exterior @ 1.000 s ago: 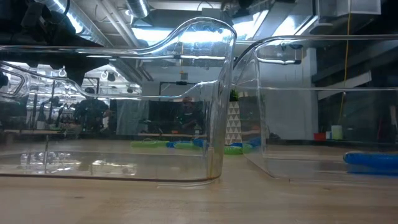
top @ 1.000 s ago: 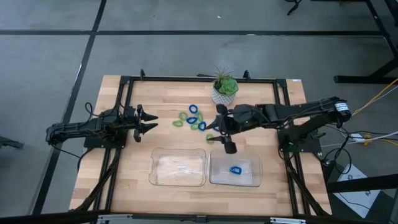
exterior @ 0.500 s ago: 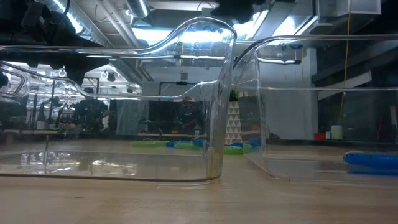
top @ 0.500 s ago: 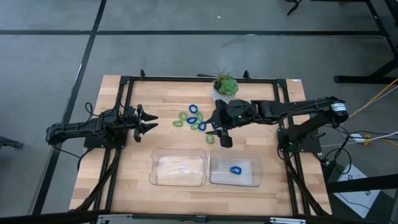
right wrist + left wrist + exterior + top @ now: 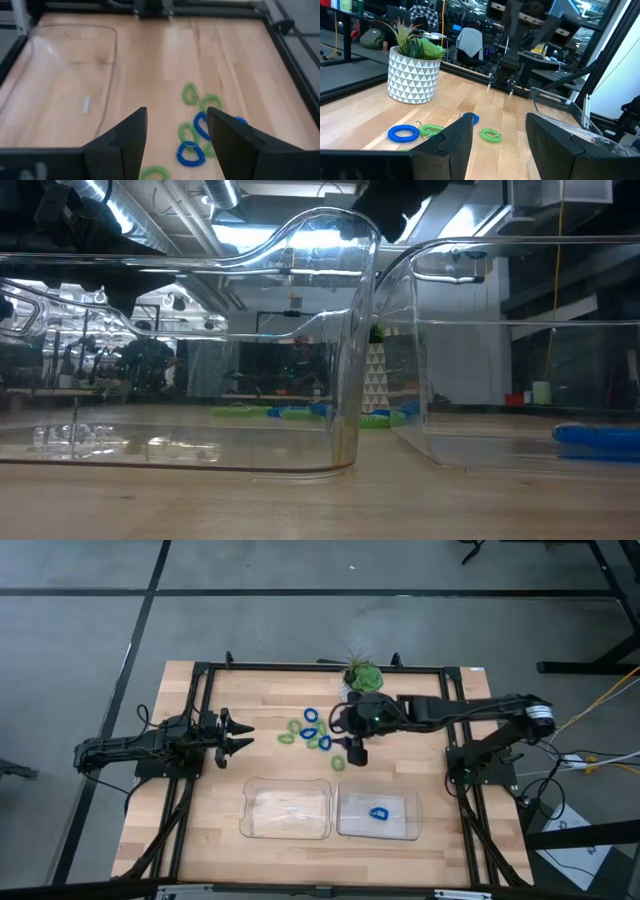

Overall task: Sort spring keychains
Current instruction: Put the blue spring keychain into the right transparent bin

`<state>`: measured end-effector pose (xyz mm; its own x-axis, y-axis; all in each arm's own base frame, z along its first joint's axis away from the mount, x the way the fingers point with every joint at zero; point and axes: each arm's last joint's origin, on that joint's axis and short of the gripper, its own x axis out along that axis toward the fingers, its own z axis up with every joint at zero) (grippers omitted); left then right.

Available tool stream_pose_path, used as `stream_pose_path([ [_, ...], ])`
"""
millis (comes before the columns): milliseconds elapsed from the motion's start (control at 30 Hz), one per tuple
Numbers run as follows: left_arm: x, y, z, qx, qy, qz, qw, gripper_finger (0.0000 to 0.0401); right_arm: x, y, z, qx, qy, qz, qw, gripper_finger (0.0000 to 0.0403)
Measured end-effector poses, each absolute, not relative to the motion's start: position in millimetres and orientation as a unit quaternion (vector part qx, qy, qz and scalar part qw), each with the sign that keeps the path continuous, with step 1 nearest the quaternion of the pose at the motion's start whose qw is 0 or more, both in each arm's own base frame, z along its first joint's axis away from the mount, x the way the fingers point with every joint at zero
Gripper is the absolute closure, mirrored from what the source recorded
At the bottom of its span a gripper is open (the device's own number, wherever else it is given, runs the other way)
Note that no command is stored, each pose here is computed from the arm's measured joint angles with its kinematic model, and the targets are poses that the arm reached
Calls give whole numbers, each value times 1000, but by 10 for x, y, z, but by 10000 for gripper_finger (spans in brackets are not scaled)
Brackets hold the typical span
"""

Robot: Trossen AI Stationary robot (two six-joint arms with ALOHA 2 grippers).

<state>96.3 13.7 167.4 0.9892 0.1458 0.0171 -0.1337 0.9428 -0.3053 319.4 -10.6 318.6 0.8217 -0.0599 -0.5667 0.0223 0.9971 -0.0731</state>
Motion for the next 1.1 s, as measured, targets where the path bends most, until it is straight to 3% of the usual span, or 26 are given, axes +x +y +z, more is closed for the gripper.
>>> stream_pose_path([
  [367,963,137,1675,-154,-20,71,985,223,3320,-370,2580,9,433,-61,899,198],
  [600,963,137,1674,-154,-20,71,985,223,3164,-517,2135,61,499,-100,858,198],
  [833,963,137,1675,-153,-20,71,985,223,2948,-567,1698,113,511,-139,841,198],
  [1100,963,137,1675,-153,-20,71,985,223,2929,-575,1589,128,479,-174,851,199],
])
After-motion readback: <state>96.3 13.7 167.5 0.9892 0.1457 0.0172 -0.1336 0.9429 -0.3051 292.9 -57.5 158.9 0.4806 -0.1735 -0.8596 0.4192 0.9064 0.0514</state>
